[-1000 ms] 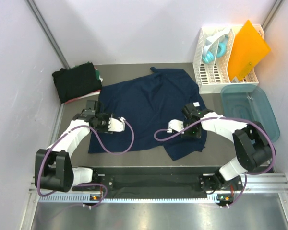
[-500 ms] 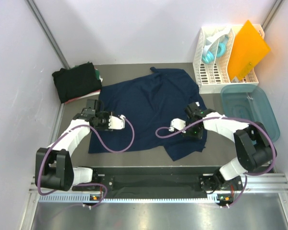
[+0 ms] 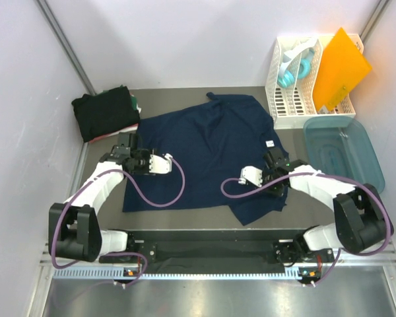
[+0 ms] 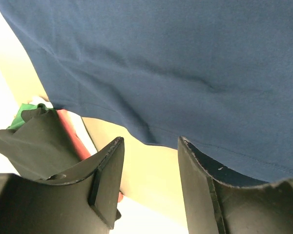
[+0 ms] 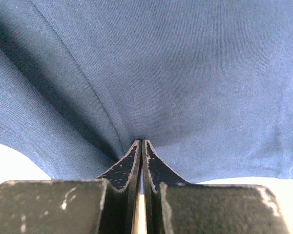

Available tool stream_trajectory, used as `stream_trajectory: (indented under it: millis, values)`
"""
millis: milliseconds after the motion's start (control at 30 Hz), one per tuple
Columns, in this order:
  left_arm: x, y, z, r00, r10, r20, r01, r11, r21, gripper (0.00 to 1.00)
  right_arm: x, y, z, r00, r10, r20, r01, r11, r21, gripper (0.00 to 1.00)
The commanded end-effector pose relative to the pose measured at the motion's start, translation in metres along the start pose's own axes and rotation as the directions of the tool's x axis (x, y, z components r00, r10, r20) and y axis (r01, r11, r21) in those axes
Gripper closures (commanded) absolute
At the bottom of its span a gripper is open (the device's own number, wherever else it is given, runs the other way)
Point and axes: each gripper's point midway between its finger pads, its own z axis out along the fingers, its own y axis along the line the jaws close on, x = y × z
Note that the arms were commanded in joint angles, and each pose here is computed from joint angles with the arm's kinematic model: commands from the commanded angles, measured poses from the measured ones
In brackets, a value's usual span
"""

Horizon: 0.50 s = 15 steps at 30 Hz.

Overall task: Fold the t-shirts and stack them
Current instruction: Flatten out the tshirt

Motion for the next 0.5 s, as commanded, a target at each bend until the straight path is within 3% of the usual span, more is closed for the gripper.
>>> stream_trajectory:
  millis: [0,467]
  values:
    - [-0.004,0.015,-0.002,0.999,0.030,0.013,-0.030,0.999,-0.024,0.47,0.060,0.064,-0.002,0.978,0.020,-0.207,-0.064,0.976,-0.210,1.00]
    - [-0.005,0.023,0.007,0.999,0.050,0.022,-0.050,0.999,0.010,0.48,0.072,0.083,-0.023,0.962,-0.110,-0.251,0.030,0.953,-0.303,1.00]
